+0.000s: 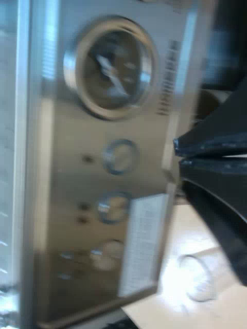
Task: Place mug into machine
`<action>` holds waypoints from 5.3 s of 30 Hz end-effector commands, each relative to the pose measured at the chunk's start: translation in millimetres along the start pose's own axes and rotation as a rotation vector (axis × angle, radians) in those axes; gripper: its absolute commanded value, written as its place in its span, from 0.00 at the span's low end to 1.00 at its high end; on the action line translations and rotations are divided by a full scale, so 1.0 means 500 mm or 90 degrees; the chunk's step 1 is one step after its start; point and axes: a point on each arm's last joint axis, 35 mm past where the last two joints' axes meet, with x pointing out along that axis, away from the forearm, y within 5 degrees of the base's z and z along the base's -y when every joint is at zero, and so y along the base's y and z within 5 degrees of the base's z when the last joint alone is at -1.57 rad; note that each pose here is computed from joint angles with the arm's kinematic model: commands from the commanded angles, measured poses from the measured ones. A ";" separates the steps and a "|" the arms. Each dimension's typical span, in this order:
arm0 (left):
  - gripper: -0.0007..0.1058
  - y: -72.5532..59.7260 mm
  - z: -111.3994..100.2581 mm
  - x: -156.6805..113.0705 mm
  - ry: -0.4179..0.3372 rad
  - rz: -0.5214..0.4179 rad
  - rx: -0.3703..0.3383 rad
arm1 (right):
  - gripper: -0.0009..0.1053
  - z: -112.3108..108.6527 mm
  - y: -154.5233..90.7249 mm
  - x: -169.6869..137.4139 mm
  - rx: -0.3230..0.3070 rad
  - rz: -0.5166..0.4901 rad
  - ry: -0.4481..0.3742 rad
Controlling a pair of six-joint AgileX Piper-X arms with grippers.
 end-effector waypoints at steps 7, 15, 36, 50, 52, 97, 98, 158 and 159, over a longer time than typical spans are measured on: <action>0.74 0.006 0.016 0.022 -0.024 -0.002 0.003 | 0.01 0.030 -0.001 0.037 0.006 -0.003 -0.018; 0.74 0.013 0.015 0.039 -0.011 -0.002 -0.002 | 0.01 0.029 0.018 0.062 0.000 -0.004 -0.011; 0.74 0.014 0.015 0.041 -0.009 -0.001 -0.003 | 0.01 0.015 -0.018 0.103 0.011 -0.007 0.002; 0.74 0.014 0.015 0.041 -0.008 -0.001 -0.003 | 0.01 0.013 -0.007 0.096 0.003 -0.008 0.010; 0.74 0.014 0.015 0.041 -0.008 -0.001 -0.003 | 0.01 0.010 -0.003 0.091 -0.006 -0.047 0.023; 0.74 0.015 0.008 0.041 0.009 0.002 -0.011 | 0.01 0.006 0.011 0.105 0.005 0.022 -0.002; 0.74 0.015 0.008 0.041 0.009 0.002 -0.011 | 0.01 0.002 0.013 0.107 0.003 0.019 0.002; 0.58 -0.013 0.119 0.005 -0.041 0.064 0.003 | 0.59 0.116 -0.187 -0.122 -0.046 -0.083 0.072; 0.58 -0.010 0.124 0.011 -0.038 0.074 0.001 | 0.59 0.115 -0.200 -0.124 -0.044 -0.093 0.078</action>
